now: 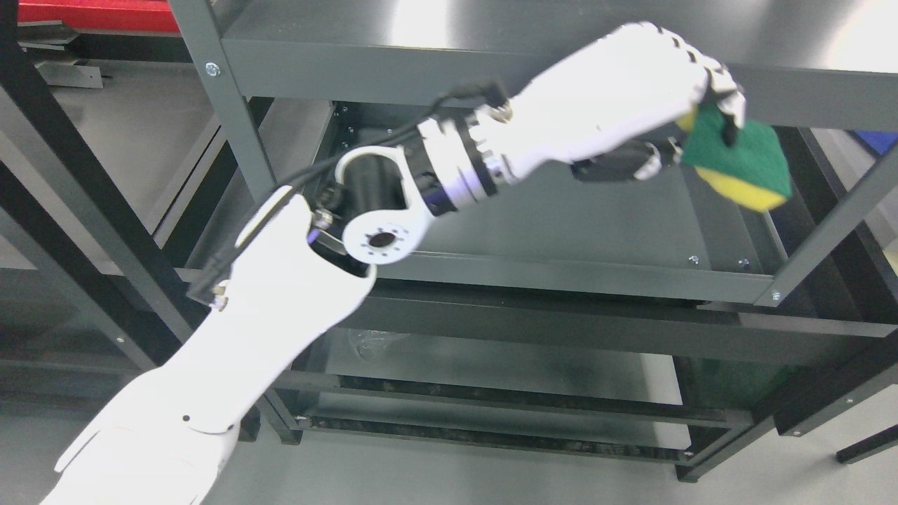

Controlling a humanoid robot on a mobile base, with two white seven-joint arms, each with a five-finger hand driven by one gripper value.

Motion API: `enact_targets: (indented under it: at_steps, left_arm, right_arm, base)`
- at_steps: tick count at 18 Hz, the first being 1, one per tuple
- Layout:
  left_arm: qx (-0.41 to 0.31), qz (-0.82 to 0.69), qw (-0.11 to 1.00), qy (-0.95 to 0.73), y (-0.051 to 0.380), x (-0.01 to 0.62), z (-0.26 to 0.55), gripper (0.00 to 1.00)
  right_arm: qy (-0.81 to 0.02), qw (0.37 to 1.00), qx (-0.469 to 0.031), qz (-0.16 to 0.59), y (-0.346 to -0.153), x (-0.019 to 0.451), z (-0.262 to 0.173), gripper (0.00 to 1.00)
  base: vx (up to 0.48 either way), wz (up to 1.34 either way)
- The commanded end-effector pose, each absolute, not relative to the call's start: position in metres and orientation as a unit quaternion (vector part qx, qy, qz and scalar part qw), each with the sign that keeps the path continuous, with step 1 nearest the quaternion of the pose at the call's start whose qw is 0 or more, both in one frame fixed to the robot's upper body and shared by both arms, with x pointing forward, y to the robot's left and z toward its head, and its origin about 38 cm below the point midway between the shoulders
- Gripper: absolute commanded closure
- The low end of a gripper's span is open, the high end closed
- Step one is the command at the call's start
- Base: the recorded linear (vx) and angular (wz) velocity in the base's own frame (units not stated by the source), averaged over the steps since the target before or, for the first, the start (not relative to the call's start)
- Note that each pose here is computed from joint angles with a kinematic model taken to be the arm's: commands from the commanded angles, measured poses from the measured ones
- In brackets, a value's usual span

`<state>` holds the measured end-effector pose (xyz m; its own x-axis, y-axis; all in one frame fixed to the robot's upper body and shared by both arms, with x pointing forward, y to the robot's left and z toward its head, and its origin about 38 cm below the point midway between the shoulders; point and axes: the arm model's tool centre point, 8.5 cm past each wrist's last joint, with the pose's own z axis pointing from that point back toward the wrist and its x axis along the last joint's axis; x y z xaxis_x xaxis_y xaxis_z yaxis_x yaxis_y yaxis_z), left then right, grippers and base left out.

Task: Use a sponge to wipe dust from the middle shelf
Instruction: 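Withdraw the left hand holding the sponge out of the shelf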

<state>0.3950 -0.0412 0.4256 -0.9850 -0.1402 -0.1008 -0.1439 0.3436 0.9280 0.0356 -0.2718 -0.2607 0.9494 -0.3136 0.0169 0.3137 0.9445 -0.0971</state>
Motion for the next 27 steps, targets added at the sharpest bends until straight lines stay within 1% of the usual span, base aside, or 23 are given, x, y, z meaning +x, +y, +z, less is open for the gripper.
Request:
enact_targets:
  at_steps: [1,2,3,5,6,8,9,11,13,15,18,19,20,23,27]
  left_arm:
    - [-0.014,0.664,0.027,0.747,-0.105,0.362,0.342,0.93]
    - [-0.004,0.656,0.016,0.755,-0.103,0.362,0.338,0.92]
    - [0.019,0.642,-0.024,0.766,-0.096,0.364,0.317,0.92]
    - [0.051,0.602,-0.115,0.788,-0.074,0.372,0.277,0.91]
    - [0.073,0.563,-0.177,0.804,-0.056,0.379,0.261,0.91]
    - [0.11,0.479,-0.278,0.825,-0.016,0.395,0.239,0.91]
    - [0.111,0.419,-0.327,0.84,0.018,0.41,0.234,0.91]
    - [0.101,0.317,-0.389,0.859,0.08,0.433,0.232,0.91]
    - [0.089,0.219,-0.427,0.873,0.141,0.446,0.233,0.91]
    - [0.086,0.146,-0.45,0.877,0.183,0.447,0.23,0.91]
    - [0.09,0.062,-0.481,0.87,0.231,0.445,0.229,0.91]
    - [0.094,0.041,-0.494,0.863,0.243,0.438,0.227,0.91]
    - [0.108,0.029,-0.5,0.859,0.245,0.427,0.225,0.91]
    - [0.134,0.017,-0.5,0.855,0.243,0.4,0.218,0.91]
    - [0.153,0.008,-0.515,0.843,0.238,0.389,0.198,0.91]
  right_arm:
    - [-0.01,0.986,-0.059,-0.159,-0.284,0.041,-0.26,0.0]
    - [-0.01,0.986,-0.059,-0.159,-0.284,0.041,-0.26,0.0]
    - [-0.01,0.986,-0.059,-0.159,-0.284,0.041,-0.26,0.0]
    - [-0.01,0.985,-0.059,-0.16,-0.284,0.041,-0.26,0.0]
    - [-0.01,0.985,-0.059,-0.16,-0.284,0.041,-0.26,0.0]
    - [-0.01,0.985,-0.059,-0.16,-0.284,0.041,-0.26,0.0]
    - [-0.01,0.985,-0.059,-0.16,-0.284,0.041,-0.26,0.0]
    - [-0.01,0.985,-0.059,-0.16,-0.284,0.041,-0.26,0.0]
    - [-0.01,0.985,-0.059,-0.16,-0.284,0.041,-0.26,0.0]
    - [-0.01,0.985,-0.059,-0.16,-0.284,0.041,-0.26,0.0]
    - [-0.01,0.986,-0.059,-0.159,-0.284,0.041,-0.26,0.0]
    - [-0.01,0.985,-0.059,-0.16,-0.284,0.041,-0.26,0.0]
    - [-0.01,0.985,-0.059,-0.16,-0.284,0.041,-0.26,0.0]
    - [-0.01,0.986,-0.059,-0.159,-0.284,0.041,-0.26,0.0]
    - [-0.01,0.985,-0.059,-0.16,-0.284,0.041,-0.26,0.0]
  base:
    - [0.0,0.0]
    - [0.0,0.0]
    - [0.0,0.0]
    - [0.0,0.0]
    - [0.0,0.0]
    - [0.0,0.0]
    - [0.0,0.0]
    - [0.0,0.0]
    - [0.0,0.0]
    - [0.0,0.0]
    - [0.0,0.0]
    - [0.0,0.0]
    - [0.0,0.0]
    - [0.0,0.0]
    - [0.0,0.0]
